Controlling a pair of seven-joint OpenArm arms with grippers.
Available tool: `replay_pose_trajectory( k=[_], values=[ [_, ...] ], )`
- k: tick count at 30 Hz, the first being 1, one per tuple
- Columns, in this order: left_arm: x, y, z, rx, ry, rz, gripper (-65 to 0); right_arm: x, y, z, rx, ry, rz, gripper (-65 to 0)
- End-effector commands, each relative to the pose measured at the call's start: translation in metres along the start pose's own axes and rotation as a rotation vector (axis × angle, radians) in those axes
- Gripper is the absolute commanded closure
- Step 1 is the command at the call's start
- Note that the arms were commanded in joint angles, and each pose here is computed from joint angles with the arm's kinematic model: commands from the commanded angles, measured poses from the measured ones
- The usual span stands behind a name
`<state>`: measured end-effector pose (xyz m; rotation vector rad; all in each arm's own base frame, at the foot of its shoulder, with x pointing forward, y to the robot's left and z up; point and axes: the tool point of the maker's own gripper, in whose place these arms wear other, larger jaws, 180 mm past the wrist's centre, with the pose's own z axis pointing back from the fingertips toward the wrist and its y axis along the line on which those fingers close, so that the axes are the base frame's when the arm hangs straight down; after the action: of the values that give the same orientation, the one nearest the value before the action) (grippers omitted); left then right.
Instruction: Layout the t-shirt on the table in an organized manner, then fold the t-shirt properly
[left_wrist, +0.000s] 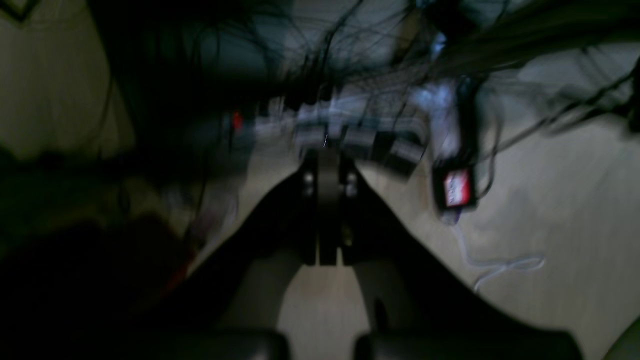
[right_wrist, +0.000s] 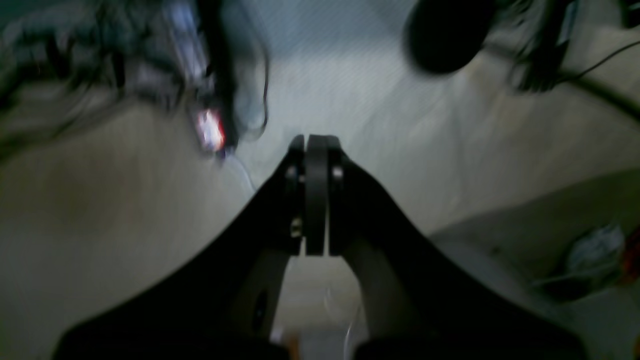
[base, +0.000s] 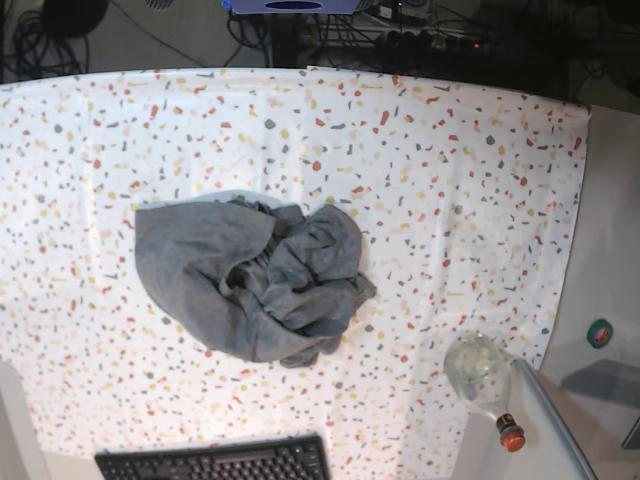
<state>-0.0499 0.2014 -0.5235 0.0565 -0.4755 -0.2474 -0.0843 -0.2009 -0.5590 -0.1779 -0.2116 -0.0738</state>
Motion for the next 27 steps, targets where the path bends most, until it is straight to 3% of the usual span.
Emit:
replay_pose_trajectory(
  k=[1, 6, 13, 21, 27],
  values=[
    [0.003, 0.006, 0.013, 0.013, -0.021, -0.007, 0.0, -0.006, -0.005, 0.011, -0.007, 0.001, -0.004, 0.0],
    [0.054, 0.04, 0.037, 0.109, -0.156, 0.002, 0.0, 0.029, -0.029, 0.028, -0.063, -0.105, -0.022, 0.0],
    [0.122, 0.067, 0.059, 0.157, -0.347, 0.172, 0.0, 0.093, -0.04, 0.062, -0.112, -0.29, -0.069, 0.0],
    [0.178, 0.069, 0.053, 0.152, -0.492, 0.198, 0.0, 0.181, -0.037, 0.086, -0.105, -0.428, -0.083, 0.0],
    [0.223, 0.081, 0.045, 0.169, -0.606, 0.195, 0.0, 0.254, -0.006, 0.09, -0.016, -0.471, -0.049, 0.0]
  ],
)
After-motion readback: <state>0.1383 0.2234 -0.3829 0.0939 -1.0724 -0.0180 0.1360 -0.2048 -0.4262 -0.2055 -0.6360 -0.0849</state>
